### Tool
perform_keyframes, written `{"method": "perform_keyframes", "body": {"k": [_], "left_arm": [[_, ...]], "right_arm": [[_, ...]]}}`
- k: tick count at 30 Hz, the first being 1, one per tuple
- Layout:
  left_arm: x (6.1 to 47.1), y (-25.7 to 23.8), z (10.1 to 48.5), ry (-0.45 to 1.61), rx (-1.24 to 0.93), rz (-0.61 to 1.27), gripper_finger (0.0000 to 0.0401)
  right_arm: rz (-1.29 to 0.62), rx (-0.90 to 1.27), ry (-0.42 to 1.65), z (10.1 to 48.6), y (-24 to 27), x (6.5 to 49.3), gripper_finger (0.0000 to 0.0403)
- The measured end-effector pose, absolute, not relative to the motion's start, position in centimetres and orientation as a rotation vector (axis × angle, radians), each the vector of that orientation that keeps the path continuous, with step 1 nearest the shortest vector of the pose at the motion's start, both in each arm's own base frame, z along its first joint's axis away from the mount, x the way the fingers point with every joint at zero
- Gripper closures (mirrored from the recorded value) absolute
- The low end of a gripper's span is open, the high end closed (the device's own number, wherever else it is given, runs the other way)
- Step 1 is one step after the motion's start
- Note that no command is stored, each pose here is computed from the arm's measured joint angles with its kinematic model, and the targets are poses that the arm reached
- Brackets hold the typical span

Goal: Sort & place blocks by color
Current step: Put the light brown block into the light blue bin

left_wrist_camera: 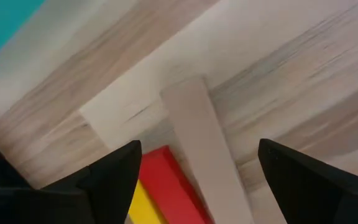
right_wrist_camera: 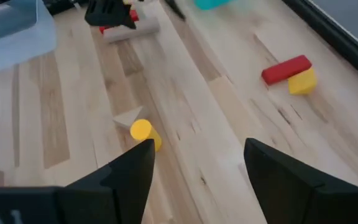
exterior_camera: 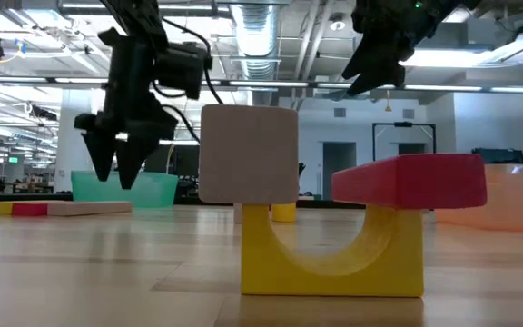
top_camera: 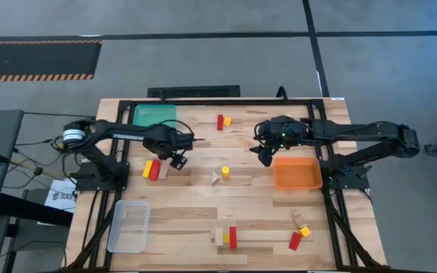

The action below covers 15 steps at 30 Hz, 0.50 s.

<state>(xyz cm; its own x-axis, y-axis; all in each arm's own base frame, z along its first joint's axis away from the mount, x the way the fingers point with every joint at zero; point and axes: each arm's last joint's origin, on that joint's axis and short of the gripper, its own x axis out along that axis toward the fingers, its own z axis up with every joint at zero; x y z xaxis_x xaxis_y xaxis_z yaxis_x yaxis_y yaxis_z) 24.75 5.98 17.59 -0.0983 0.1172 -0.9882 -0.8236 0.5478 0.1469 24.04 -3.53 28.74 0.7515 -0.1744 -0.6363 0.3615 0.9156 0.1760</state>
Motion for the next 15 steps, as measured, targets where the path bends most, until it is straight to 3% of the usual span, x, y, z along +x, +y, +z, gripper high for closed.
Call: {"method": "perform_keyframes", "body": {"k": [15], "left_arm": [[23.6, 6.6, 13.4, 1.437, -0.739, 0.825, 0.0095]], "right_arm": [[-0.265, 0.324, 0.69, 28.5, -3.4, 23.9, 0.0132]]}}
